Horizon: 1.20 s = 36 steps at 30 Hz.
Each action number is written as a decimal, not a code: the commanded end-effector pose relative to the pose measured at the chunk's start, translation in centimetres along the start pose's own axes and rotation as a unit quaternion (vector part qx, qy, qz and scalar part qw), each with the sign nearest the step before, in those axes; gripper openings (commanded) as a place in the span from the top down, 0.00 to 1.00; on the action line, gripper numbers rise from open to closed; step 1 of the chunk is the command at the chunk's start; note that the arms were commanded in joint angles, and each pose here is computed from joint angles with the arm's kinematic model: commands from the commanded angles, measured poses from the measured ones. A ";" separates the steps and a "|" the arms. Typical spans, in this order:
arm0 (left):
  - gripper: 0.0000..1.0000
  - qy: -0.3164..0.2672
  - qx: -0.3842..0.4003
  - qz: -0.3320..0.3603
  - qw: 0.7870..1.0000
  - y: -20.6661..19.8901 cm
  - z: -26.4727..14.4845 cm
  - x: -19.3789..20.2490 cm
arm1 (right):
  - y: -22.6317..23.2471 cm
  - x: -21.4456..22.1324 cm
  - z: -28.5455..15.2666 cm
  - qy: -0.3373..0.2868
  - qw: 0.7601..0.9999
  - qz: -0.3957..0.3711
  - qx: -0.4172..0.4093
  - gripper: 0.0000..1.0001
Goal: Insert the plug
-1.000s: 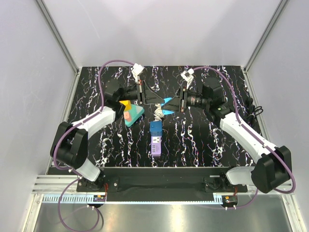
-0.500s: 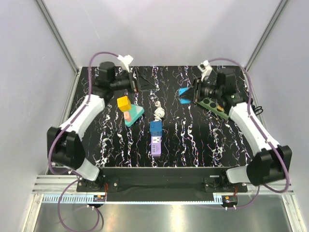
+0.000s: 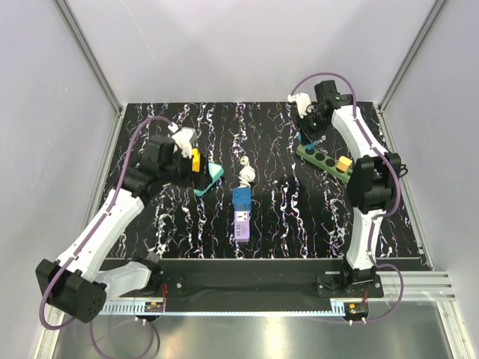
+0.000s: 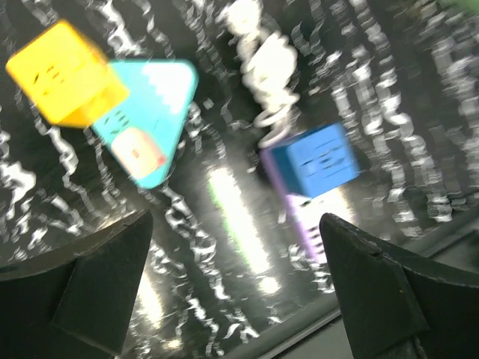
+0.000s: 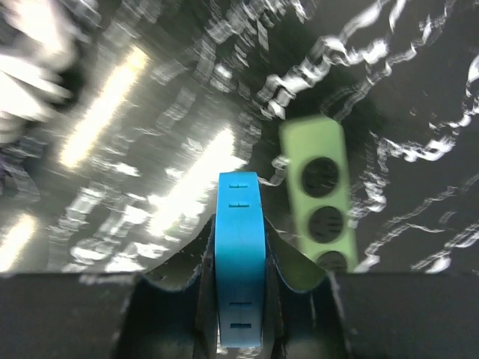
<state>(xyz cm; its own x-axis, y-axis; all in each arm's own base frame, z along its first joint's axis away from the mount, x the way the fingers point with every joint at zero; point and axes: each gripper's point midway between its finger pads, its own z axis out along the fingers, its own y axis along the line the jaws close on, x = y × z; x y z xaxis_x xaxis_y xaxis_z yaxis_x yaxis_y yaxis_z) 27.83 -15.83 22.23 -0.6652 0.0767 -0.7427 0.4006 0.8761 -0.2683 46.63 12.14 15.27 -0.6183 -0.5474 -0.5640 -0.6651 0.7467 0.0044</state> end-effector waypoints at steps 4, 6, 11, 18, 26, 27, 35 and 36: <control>0.01 -0.045 -0.080 0.055 0.994 2.7 -1.0 -0.1 | -6.4 4.0 -1.4 0.071 0.992 -0.096 0.028 1.00; 0.01 -0.052 -0.079 0.064 0.993 2.4 -1.4 0.1 | -6.3 4.9 -1.2 0.082 0.989 -0.121 0.004 1.00; 0.01 -0.040 -0.086 0.069 0.993 2.7 -0.9 0.7 | -7.2 6.0 -0.4 0.097 0.984 -0.147 -0.012 1.00; 0.01 -0.030 -0.082 0.067 0.994 2.6 -0.5 1.0 | -7.9 6.5 1.3 0.107 0.983 -0.146 -0.028 1.00; 0.01 -0.028 -0.083 0.068 0.994 2.7 -0.4 1.1 | -8.4 6.0 2.1 0.094 0.983 -0.157 -0.027 1.00; 0.01 -0.027 -0.083 0.067 0.994 2.7 -0.4 1.2 | -8.5 5.9 2.2 0.090 0.983 -0.157 -0.026 1.00; 0.01 -0.025 -0.084 0.067 0.994 2.7 -0.4 1.2 | -8.5 7.1 3.0 0.099 0.983 -0.153 -0.029 1.00; 0.01 -0.024 -0.083 0.067 0.994 2.7 -0.3 1.3 | -8.5 7.1 3.0 0.100 0.983 -0.154 -0.028 1.00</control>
<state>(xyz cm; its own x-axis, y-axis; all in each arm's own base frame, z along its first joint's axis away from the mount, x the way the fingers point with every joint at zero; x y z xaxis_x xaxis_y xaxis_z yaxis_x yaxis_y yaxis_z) 27.14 -13.27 20.25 -0.6118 0.1729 -0.7719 0.3701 0.9250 -0.0861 48.86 3.00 8.23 -0.4752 -0.8063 -0.3521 -0.8445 0.5303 -0.0748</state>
